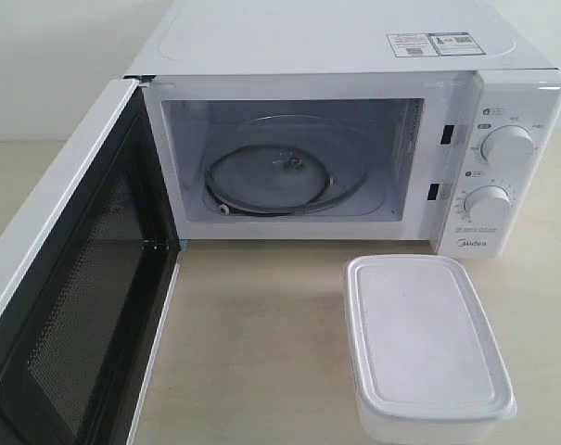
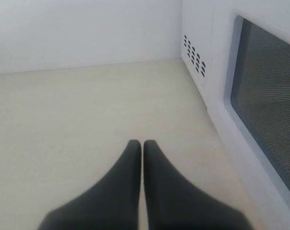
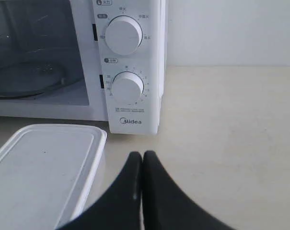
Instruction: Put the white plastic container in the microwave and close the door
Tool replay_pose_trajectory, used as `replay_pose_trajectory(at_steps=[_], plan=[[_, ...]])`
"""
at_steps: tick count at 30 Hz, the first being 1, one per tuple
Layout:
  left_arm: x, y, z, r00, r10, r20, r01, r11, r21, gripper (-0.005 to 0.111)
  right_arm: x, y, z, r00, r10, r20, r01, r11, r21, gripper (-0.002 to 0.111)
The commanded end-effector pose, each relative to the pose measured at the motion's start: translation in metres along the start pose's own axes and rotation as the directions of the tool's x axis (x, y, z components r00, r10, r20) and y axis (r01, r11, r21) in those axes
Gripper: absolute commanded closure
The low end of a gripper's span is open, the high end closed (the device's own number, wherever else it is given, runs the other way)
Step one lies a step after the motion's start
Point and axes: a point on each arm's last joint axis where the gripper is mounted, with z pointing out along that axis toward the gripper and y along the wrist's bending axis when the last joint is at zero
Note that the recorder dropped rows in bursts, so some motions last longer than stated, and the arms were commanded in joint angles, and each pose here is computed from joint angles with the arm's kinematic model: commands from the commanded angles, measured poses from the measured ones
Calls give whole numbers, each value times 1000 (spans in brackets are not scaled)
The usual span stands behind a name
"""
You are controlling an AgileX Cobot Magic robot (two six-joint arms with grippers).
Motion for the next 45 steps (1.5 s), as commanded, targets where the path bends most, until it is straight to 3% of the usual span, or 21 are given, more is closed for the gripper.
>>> replay_pose_trajectory(at_steps=[1,11,15,18,25,28,32,37,39,42,44,45], plan=[[1,0,0,1000,-21,0,21,1000,-1,103,-2,0,0,1000,-7,17,7,1000,3,109],[1,0,0,1000,-21,0,21,1000,-1,103,-4,0,-1,999,-28,40,28,1000,4,109],[1,0,0,1000,-21,0,21,1000,-1,103,-32,4,-6,932,-84,352,92,996,-7,109],[1,0,0,1000,-21,0,21,1000,-1,103,-54,7,-18,803,-68,592,99,995,-19,109],[1,0,0,1000,-21,0,21,1000,-1,103,-78,10,-45,508,-30,861,113,993,-33,109],[1,0,0,1000,-21,0,21,1000,-1,103,-84,12,-59,359,-10,933,121,992,-36,109],[1,0,0,1000,-21,0,21,1000,-1,103,-91,7,-87,49,5,999,77,997,-9,109],[1,0,0,1000,-21,0,21,1000,-2,103,-122,6,-115,-87,26,996,51,998,-22,109],[1,0,0,1000,-21,0,21,1000,-2,103,-140,6,-116,22,60,998,49,997,-61,109],[1,0,0,1000,-21,0,21,1000,-2,103,-163,7,-111,323,58,945,26,997,-71,109],[1,0,0,1000,-21,0,21,1000,-2,103,-174,7,-99,573,55,818,5,998,-70,109],[1,0,0,1000,-21,0,21,1000,-2,103,-180,8,-93,659,49,751,0,998,-66,109]])
